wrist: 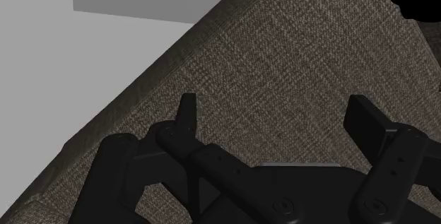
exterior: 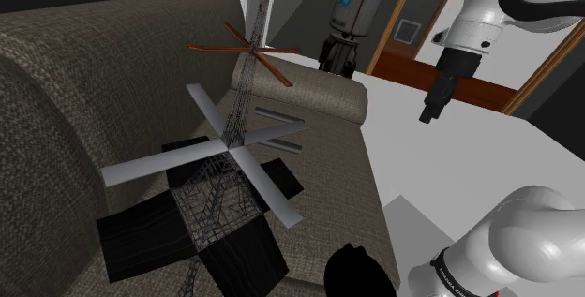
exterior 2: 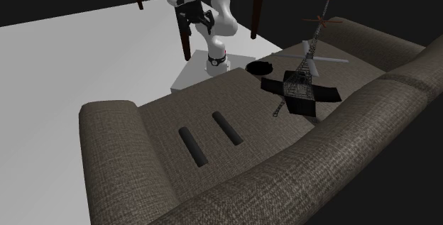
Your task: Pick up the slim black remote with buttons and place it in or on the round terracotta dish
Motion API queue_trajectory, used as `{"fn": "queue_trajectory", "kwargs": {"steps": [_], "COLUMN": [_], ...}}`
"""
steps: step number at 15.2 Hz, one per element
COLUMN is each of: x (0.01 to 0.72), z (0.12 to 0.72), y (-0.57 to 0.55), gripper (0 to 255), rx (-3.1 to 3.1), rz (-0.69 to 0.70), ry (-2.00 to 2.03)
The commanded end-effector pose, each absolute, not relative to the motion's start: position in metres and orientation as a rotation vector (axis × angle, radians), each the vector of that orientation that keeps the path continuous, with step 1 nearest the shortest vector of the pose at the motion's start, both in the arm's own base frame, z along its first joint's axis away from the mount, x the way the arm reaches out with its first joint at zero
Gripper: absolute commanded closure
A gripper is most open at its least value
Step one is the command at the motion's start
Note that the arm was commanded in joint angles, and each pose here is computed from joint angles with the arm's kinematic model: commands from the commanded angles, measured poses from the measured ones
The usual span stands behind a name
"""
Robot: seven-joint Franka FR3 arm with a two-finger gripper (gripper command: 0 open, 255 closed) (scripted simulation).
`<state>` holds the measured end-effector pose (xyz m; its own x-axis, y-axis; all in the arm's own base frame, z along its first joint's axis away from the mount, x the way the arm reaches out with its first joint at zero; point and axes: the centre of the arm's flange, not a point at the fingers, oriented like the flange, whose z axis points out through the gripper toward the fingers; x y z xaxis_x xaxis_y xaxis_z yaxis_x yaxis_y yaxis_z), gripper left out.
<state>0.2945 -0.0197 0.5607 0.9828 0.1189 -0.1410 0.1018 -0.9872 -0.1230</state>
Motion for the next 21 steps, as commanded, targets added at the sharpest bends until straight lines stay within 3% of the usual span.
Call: {"fn": "queue_trajectory", "kwargs": {"steps": [1,21], "x": [0.294,0.484], "z": [0.561,0.422], "y": [-0.020,0.085], "gripper": [0,0], "rx": [-3.013,-2.946], "rz": [0.225,0.111], "ry": [-0.168,-0.781]}}
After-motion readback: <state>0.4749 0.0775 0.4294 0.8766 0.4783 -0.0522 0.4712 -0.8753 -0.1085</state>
